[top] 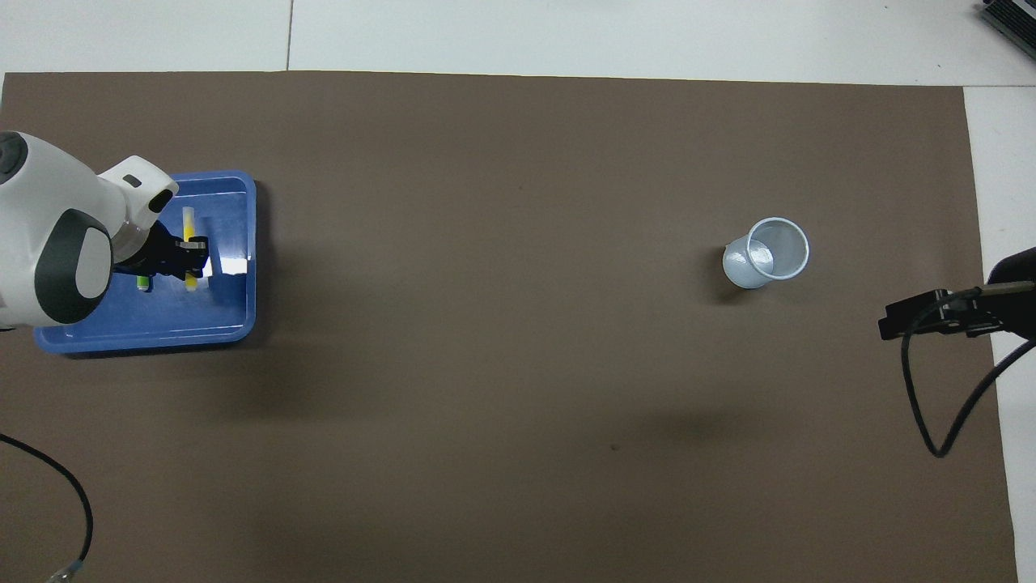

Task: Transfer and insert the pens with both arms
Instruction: 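Close the left gripper on the yellow pen, then lift the yellow pen with the left gripper while the right gripper approaches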

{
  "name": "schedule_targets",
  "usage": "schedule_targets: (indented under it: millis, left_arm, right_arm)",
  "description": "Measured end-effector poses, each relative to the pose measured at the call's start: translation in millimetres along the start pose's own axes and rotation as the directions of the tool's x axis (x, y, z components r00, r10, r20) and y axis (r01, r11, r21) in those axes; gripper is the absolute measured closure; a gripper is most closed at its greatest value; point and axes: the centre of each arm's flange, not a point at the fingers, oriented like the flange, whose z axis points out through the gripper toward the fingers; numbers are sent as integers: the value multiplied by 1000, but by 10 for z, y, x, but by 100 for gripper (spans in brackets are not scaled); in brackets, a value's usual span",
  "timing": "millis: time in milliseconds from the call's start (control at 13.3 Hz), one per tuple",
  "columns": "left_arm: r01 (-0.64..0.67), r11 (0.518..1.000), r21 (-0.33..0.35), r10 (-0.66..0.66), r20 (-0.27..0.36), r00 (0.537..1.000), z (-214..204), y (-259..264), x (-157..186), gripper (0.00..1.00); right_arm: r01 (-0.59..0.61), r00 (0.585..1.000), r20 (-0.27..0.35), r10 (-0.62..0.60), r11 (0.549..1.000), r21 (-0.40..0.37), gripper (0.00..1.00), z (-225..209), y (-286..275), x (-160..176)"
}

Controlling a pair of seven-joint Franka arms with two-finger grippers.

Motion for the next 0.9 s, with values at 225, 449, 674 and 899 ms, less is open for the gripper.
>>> schedule_targets:
  millis: [225, 449, 674, 899]
  left_arm:
    - [18, 999, -27, -16, 77, 997, -318, 40, -34, 83]
    - [35, 996, -80, -21, 166, 986, -611, 135, -110, 83]
    - [89, 982, -165, -42, 270, 962, -835, 385, -315, 83]
    - [171, 942, -288, -49, 386, 921, -1047, 768, -562, 83]
  right_arm:
    - [9, 1000, 1, -9, 1000, 0, 0, 3, -1, -1]
    - [9, 1000, 11, -9, 1000, 0, 0, 50, 0, -14]
    - [8, 1000, 19, -8, 1000, 3, 0, 122, -3, -37]
    - [10, 1000, 19, -10, 1000, 21, 0, 179, -44, -72]
